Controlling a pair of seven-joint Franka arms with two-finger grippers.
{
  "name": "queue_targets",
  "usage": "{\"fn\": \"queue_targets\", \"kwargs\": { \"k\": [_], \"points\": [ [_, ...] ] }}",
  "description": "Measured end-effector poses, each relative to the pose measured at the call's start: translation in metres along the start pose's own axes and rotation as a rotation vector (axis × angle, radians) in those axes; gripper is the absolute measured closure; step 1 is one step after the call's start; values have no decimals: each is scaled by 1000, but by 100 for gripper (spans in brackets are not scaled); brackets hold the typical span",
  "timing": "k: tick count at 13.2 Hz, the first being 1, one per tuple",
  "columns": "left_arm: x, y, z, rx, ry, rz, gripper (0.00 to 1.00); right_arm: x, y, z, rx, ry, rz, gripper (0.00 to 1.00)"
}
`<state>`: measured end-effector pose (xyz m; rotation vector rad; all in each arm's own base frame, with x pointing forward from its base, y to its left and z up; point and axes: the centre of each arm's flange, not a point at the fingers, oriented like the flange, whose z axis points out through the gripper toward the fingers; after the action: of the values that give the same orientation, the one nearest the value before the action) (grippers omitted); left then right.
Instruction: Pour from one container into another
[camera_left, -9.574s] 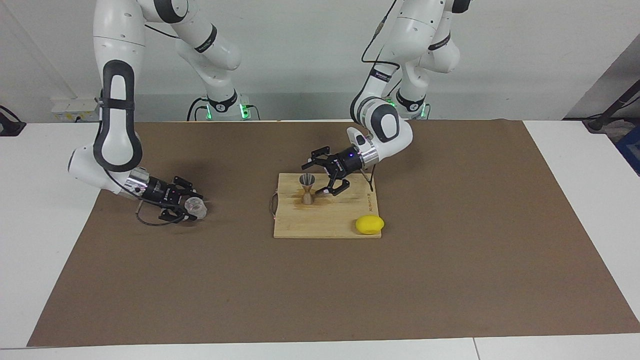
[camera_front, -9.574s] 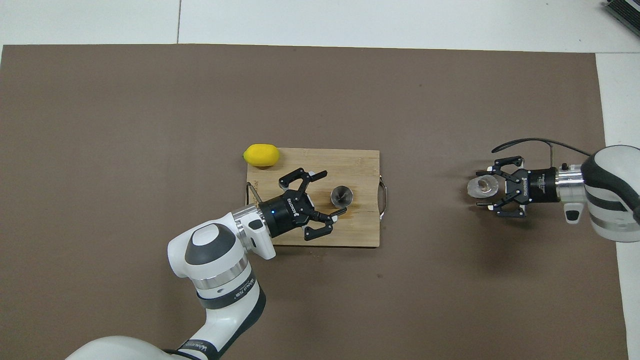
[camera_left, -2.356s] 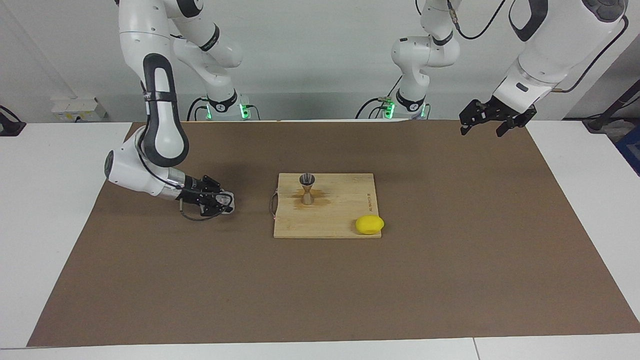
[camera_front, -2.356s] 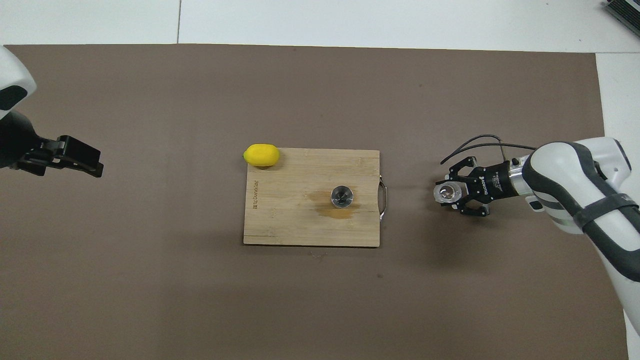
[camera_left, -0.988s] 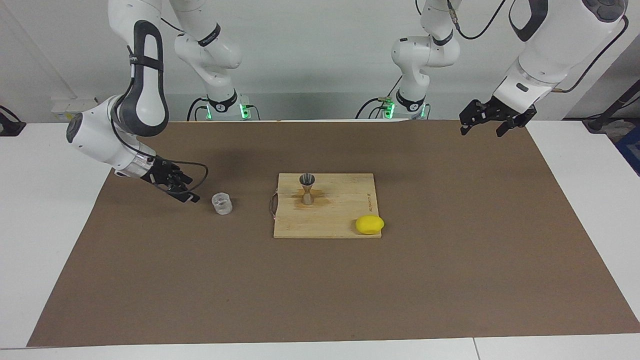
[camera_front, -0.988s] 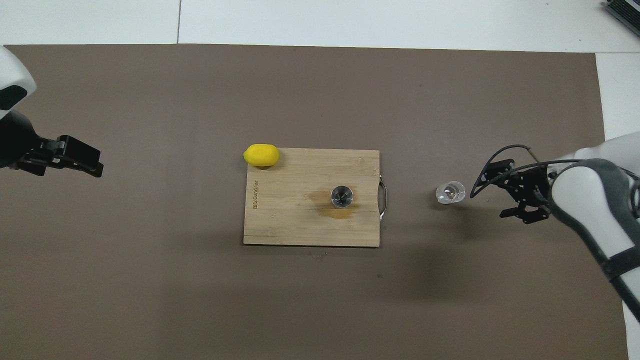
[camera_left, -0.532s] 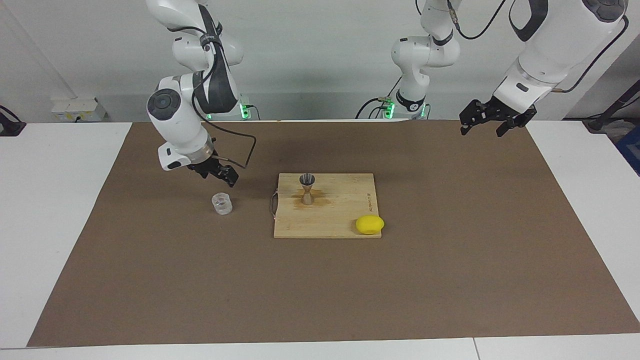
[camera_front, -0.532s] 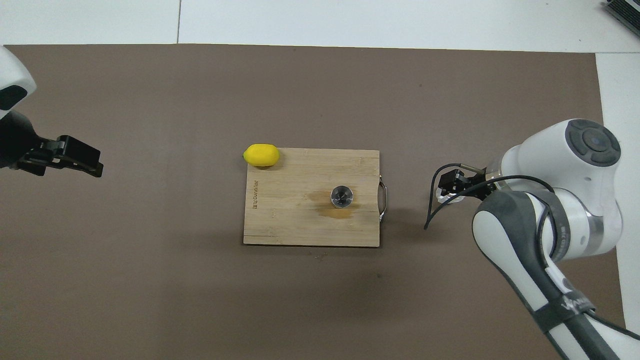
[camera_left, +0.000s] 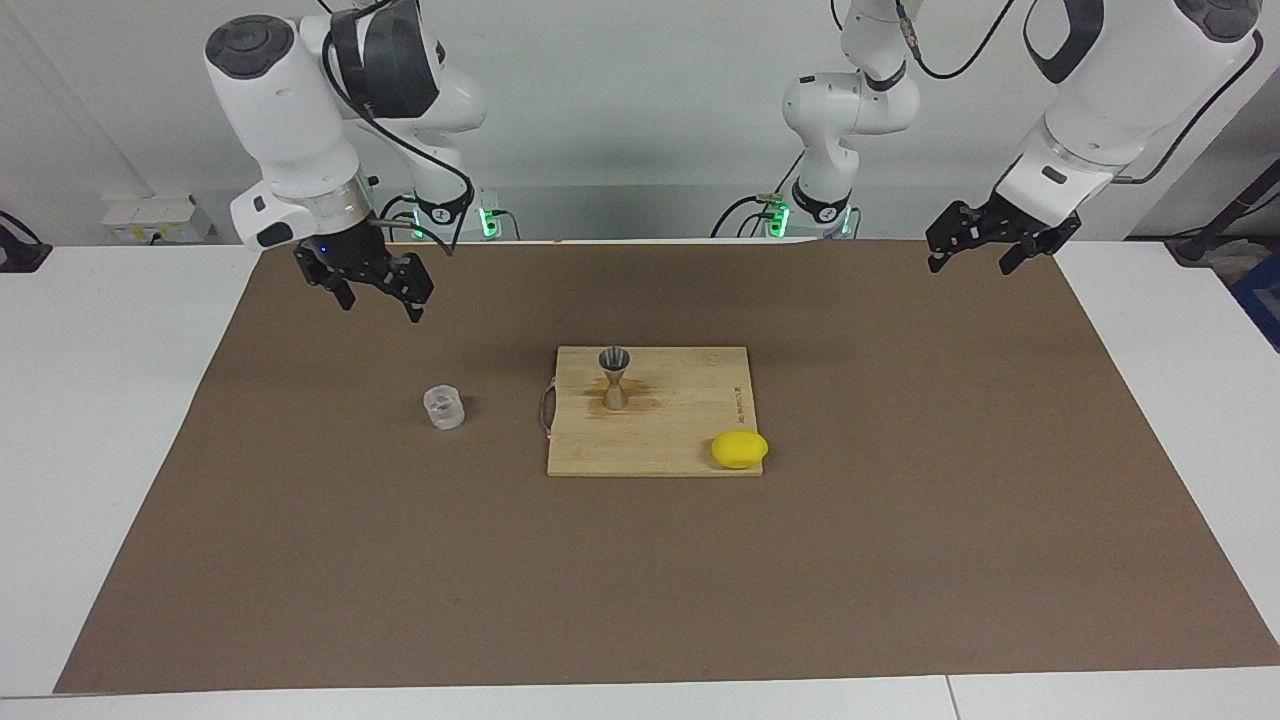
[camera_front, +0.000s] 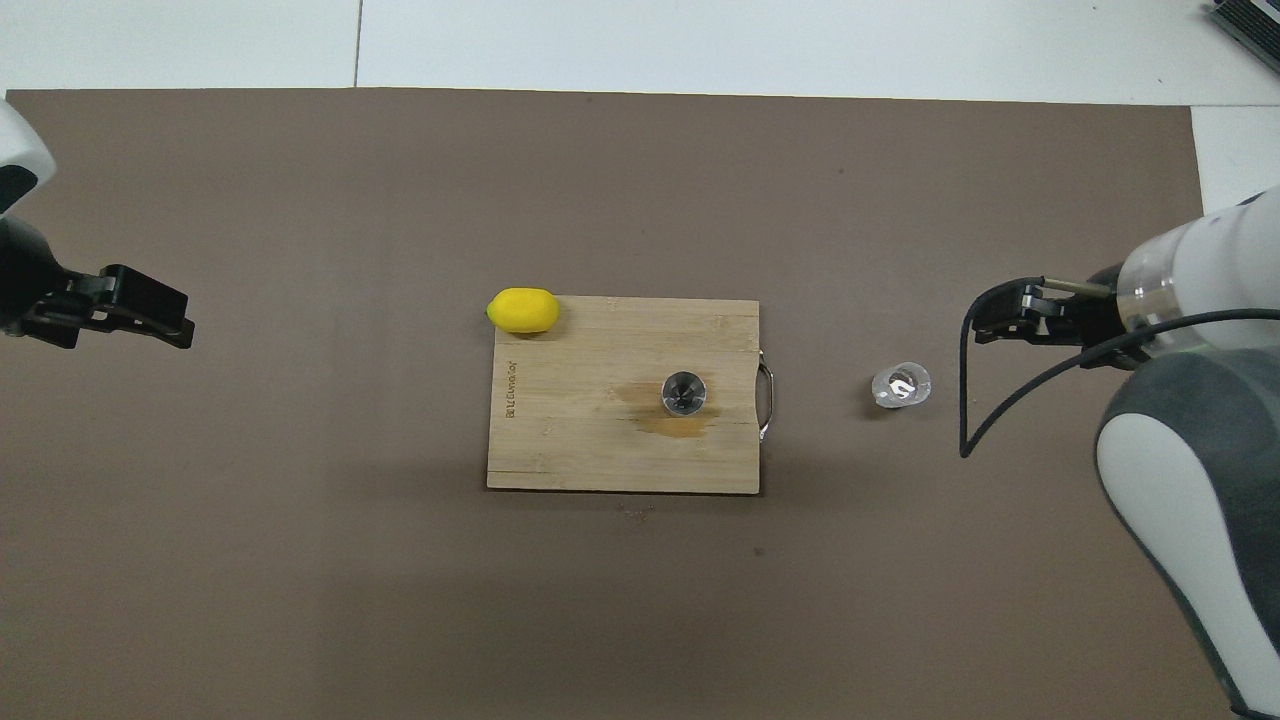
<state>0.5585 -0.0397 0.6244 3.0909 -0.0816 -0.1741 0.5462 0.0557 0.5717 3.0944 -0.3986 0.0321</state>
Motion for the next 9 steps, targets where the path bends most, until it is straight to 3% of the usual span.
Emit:
{"fn": "queue_targets", "kwargs": {
  "k": [4,9],
  "points": [
    [0,-18,0,4,1,-30,0,0,6,-26,-12,0,-12,0],
    [-6,-23,-9,60,17,-37,0,3,23,-28,-21,-40,-132,4]
  ]
}}
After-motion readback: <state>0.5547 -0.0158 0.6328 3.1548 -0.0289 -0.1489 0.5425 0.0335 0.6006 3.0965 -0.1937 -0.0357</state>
